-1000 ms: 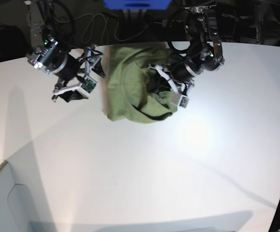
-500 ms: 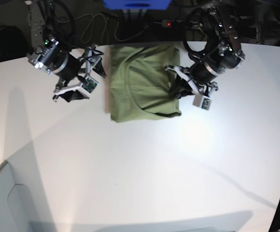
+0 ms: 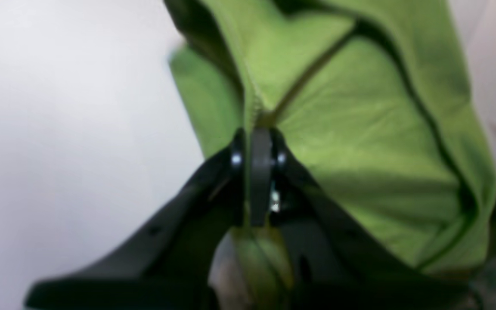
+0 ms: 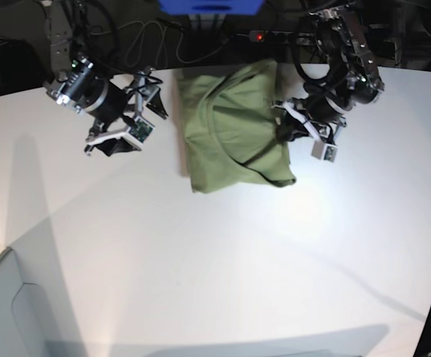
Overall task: Fold the T-shirt properly
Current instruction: 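Pinch the bundle's fabric with the left gripper and drag it outward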
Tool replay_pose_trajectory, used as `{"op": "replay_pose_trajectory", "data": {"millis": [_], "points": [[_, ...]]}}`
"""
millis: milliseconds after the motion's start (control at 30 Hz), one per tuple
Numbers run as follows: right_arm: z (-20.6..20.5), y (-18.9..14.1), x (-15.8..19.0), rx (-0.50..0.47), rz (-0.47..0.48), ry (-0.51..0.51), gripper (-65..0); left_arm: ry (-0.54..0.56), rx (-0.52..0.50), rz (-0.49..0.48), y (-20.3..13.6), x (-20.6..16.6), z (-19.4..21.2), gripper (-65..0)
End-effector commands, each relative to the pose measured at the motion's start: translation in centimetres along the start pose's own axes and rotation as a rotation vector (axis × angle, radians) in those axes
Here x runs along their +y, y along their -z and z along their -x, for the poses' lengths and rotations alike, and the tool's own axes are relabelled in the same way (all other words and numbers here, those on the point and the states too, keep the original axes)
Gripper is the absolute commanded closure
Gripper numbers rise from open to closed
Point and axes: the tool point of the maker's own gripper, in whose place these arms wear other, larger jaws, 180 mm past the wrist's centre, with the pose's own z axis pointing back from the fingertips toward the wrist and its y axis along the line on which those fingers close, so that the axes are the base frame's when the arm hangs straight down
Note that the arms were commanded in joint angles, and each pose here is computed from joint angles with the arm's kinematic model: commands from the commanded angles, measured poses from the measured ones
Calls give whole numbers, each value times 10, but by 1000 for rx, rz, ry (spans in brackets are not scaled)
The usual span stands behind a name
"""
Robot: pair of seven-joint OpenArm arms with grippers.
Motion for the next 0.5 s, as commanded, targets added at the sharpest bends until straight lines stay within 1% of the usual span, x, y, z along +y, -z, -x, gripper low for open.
{"op": "replay_pose_trajectory", "data": {"millis": [0,200,267,367,467], "points": [[-11,-4,-2,-42,1,-23,-447,18,-50,5,-4,0,-15,0],[-11,-4,-2,-43,1,-24,-447,20,-26,-6,-7,3,-6,0],[-12,-4,-3,-44,2,-25,-447,11,-22,-25,-14,10,0,0],[-12,-4,-3,-45,3,-26,-447,8,-56,-37,-25,12,-8,0],[-12,-3,-4,-45,4,-25,-447,31,-100,-29,-35,6,-21,0]]}}
